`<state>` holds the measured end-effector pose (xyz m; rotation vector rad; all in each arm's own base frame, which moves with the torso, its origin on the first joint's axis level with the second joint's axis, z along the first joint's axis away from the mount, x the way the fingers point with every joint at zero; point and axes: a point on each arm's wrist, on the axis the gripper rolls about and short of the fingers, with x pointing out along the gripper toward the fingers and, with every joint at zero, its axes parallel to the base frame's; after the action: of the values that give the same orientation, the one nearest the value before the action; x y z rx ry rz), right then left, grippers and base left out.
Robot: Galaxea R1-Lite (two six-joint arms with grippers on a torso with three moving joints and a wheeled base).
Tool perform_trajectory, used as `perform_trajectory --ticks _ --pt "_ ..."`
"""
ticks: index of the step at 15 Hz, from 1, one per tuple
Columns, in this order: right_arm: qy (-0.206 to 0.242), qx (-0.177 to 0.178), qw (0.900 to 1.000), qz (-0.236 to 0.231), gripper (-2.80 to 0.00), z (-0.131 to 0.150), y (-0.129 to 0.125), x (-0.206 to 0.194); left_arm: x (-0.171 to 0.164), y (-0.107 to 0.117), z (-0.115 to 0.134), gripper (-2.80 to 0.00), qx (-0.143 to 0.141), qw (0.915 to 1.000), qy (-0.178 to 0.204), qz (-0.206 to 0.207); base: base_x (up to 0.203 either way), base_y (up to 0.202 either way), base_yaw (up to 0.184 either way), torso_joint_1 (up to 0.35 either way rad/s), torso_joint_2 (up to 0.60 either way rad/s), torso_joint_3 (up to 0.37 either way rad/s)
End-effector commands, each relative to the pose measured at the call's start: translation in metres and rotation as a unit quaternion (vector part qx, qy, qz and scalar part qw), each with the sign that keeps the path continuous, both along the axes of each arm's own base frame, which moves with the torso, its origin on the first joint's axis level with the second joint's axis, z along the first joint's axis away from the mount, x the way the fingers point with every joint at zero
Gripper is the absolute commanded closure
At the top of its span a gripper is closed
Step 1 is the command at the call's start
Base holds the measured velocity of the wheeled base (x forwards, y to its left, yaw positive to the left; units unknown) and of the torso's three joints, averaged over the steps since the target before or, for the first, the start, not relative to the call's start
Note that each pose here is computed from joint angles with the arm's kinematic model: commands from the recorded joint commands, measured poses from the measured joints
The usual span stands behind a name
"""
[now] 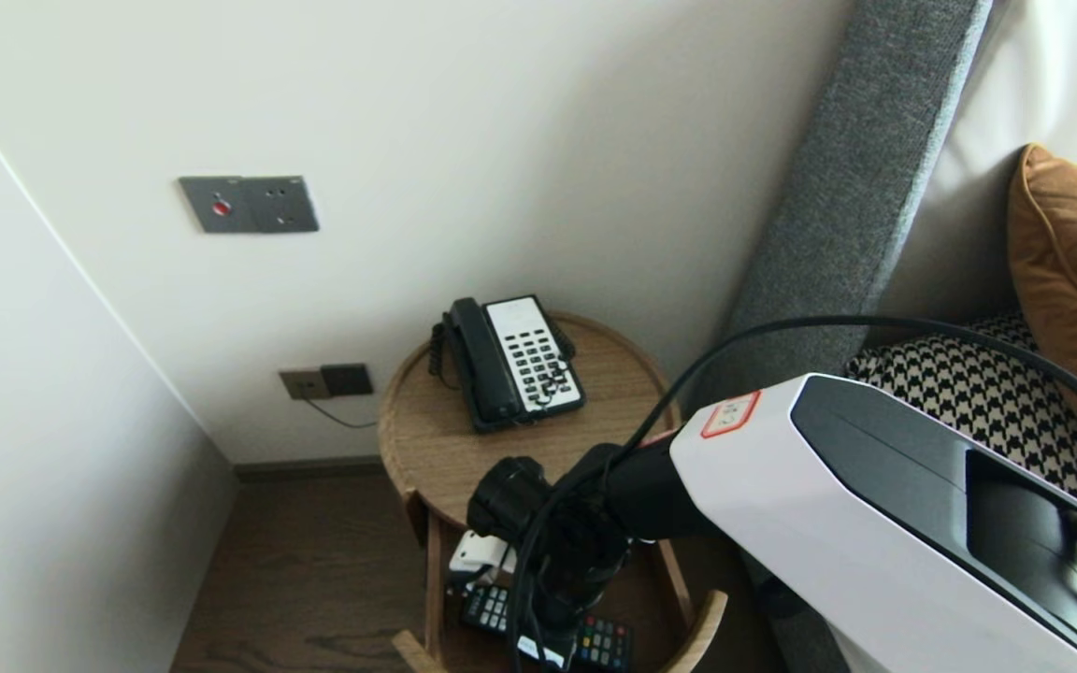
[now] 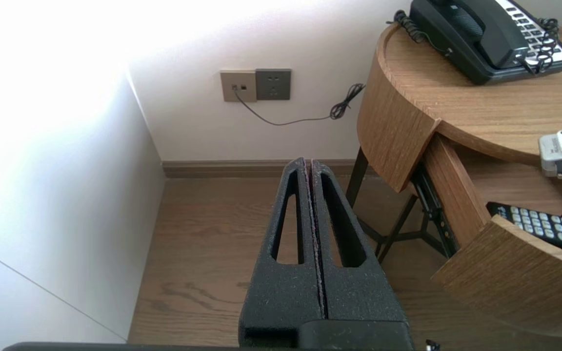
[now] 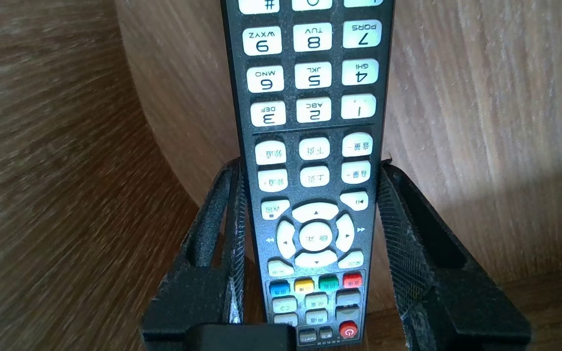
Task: Put the remote controls on the table in the drawer one by one
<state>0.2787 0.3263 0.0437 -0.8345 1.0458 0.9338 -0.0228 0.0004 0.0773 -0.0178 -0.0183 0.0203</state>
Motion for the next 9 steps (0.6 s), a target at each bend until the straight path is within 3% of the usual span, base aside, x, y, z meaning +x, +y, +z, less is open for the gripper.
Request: perform_trajectory --ticks 1,9 --pt "-0.002 -0.003 1.0 0.002 0.0 0.001 -0.001 -0.004 0.0 0.0 0.0 0.0 0.0 1.0 -0.002 0.001 0.0 0.0 0.0 0.0 0.0 0.0" --pt "-0.023 0.017 0.999 -0.025 0.0 -0.01 0.006 -0.006 0.0 0.0 0.0 0.0 0.0 1.0 -0.002 0.001 0.0 0.0 0.0 0.0 0.0 0.0"
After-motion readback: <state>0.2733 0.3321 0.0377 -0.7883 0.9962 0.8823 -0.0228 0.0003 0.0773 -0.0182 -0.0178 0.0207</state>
